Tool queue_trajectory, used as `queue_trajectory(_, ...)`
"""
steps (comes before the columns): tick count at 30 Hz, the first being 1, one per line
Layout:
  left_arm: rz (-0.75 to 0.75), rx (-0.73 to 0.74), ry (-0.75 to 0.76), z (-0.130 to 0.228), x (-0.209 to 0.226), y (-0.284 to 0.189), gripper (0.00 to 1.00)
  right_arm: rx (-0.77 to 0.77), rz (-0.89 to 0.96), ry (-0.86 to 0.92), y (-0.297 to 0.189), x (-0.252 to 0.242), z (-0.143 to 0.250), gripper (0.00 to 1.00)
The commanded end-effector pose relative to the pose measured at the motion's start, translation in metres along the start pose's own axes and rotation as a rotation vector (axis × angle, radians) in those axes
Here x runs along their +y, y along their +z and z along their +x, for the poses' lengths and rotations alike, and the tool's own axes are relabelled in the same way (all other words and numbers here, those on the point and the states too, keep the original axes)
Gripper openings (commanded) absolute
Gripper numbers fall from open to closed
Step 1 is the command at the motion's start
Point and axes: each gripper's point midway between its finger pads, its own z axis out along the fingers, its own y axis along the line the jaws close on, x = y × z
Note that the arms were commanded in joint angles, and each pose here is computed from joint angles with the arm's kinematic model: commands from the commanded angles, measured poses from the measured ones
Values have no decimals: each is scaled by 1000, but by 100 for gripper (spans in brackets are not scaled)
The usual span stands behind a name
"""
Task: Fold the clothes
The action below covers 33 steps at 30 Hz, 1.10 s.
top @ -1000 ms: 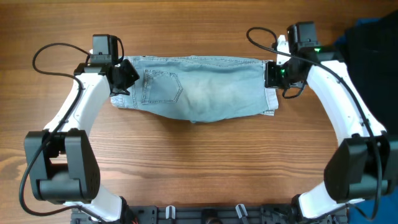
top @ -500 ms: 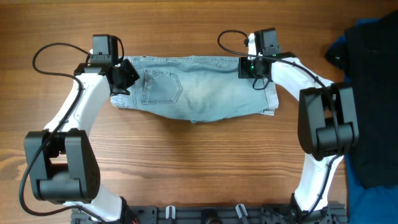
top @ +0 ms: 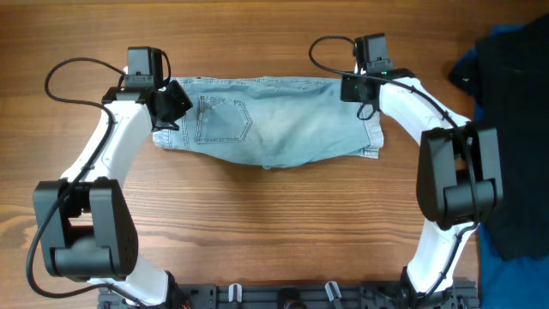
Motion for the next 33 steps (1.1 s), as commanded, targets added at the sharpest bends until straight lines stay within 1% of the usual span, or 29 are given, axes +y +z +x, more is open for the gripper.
queue_trajectory(1, 26, 15, 17, 3, -4, 4, 4, 34, 102, 18, 16, -23, 12, 7)
queue_trajectory(3, 107, 32, 33, 7, -23, 6, 4, 42, 104, 20, 23, -23, 15, 7)
queue_trajectory(5, 199, 40, 78, 15, -54, 9, 4, 61, 109, 48, 27, -24, 21, 7)
queue_trajectory(6, 251, 42, 123, 24, -78, 13, 4, 70, 110, 48, 28, -24, 24, 7)
queue_trajectory(10, 322, 49, 235, 57, -126, 29, 4, 84, 82, 45, 30, -20, 27, 7)
queue_trajectory(11, 326, 57, 243, 63, -131, 34, 4, 86, 78, 45, 30, -19, 28, 7)
queue_trajectory(12, 323, 76, 244, 71, -133, 44, 4, 87, 74, 45, 30, -18, 28, 7)
queue_trajectory(15, 319, 105, 232, 80, -132, 67, 4, 87, 67, 47, 30, -17, 28, 7)
queue_trajectory(18, 345, 91, 207, 79, -137, 82, 4, 94, 69, 45, 30, -17, 29, 7)
queue_trajectory(19, 361, 71, 207, 75, -141, 86, 4, 98, 69, 45, 30, -17, 31, 7)
queue_trajectory(22, 428, -46, 193, 42, -153, 81, 4, 114, 65, 42, 30, -16, 34, 7)
queue_trajectory(24, 442, -95, 172, 23, -149, 79, 4, 120, 66, 41, 30, -17, 36, 7)
queue_trajectory(25, 414, -134, 151, 9, -140, 80, 4, 118, 66, 41, 30, -17, 36, 7)
queue_trajectory(27, 355, -166, 134, 1, -126, 86, 4, 120, 66, 41, 30, -17, 36, 7)
queue_trajectory(29, 299, -169, 124, 0, -112, 100, 4, 124, 67, 40, 30, -17, 37, 8)
queue_trajectory(31, 271, -142, 114, 6, -100, 116, 4, 118, 66, 41, 30, -17, 36, 7)
queue_trajectory(32, 264, -142, 111, 5, -95, 120, 4, 104, 63, 36, 30, -16, 32, 4)
queue_trajectory(33, 266, -161, 126, -3, -94, 117, 4, 80, 57, -14, 28, -15, 24, 4)
